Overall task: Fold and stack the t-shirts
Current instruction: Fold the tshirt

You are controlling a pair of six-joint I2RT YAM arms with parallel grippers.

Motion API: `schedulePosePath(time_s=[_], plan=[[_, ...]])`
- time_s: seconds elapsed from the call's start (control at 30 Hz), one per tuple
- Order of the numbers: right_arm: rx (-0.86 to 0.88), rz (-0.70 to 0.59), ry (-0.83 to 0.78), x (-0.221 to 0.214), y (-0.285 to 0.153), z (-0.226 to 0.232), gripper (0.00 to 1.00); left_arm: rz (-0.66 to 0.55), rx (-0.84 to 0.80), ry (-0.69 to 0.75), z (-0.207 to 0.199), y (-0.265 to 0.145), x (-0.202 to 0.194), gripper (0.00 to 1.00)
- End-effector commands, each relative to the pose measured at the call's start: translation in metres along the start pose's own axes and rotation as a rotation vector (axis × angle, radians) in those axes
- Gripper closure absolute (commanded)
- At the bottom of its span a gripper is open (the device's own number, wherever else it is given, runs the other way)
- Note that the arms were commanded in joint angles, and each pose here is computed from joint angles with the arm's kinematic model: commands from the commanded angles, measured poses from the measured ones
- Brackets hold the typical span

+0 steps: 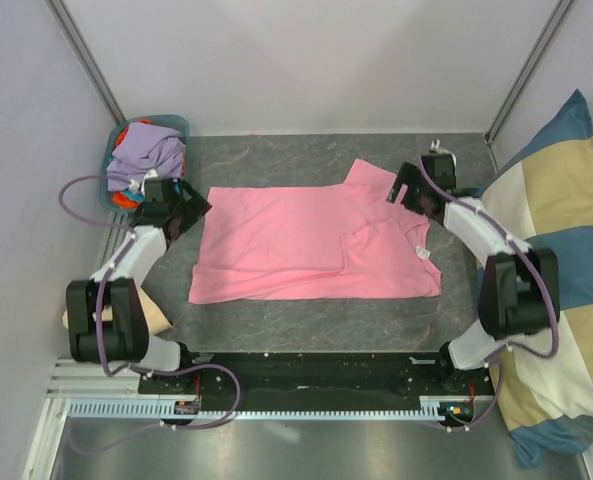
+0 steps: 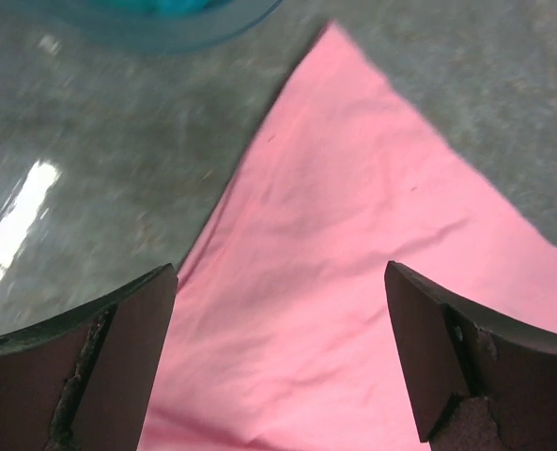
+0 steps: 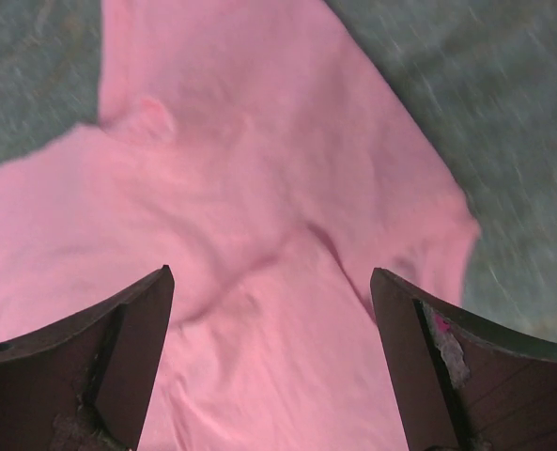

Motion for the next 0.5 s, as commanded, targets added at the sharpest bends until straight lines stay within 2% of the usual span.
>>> schedulePosePath(time_s=[0.0,0.13,0.2,0.23,0.3,0.33,0.47], plan=[[0.108,-0.029,-0.069,0.044,0.040,0.041,0.06,-0.033,-0.135,0.082,-0.029,0.013,0.030,0.00],[0.148,0.023,-0.138,0.047,0.095,0.055,0.08,-0.026,-0.157,0.099,-0.039,0.022,0.037,0.00],[0.202,-0.003,-0.175,0.063,0.107,0.070,0.08,-0.022,-0.156,0.099,-0.038,0.025,0.036,0.00],[0.215,0.032,-0.208,0.055,0.127,0.069,0.08,-0.019,-0.158,0.101,-0.038,0.025,0.034,0.00],[0.264,0.009,-0.239,0.069,0.138,0.083,0.09,-0.010,-0.155,0.103,-0.037,0.029,0.032,0.00],[0.285,0.050,-0.258,0.057,0.156,0.082,0.09,-0.004,-0.161,0.104,-0.037,0.028,0.031,0.00],[0.350,0.034,-0.318,0.067,0.180,0.097,0.09,0.000,-0.168,0.111,-0.037,0.030,0.029,0.00]])
Point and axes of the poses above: each gripper's point midway between its finger pads, its own y axis out along the fingers, its own z axis along the line the jaws close on, x = y × z, the point moved 7 cm from there along -y, back along the fingers, and after that the axes turned 7 degrees about y, right-handed, at the moved point
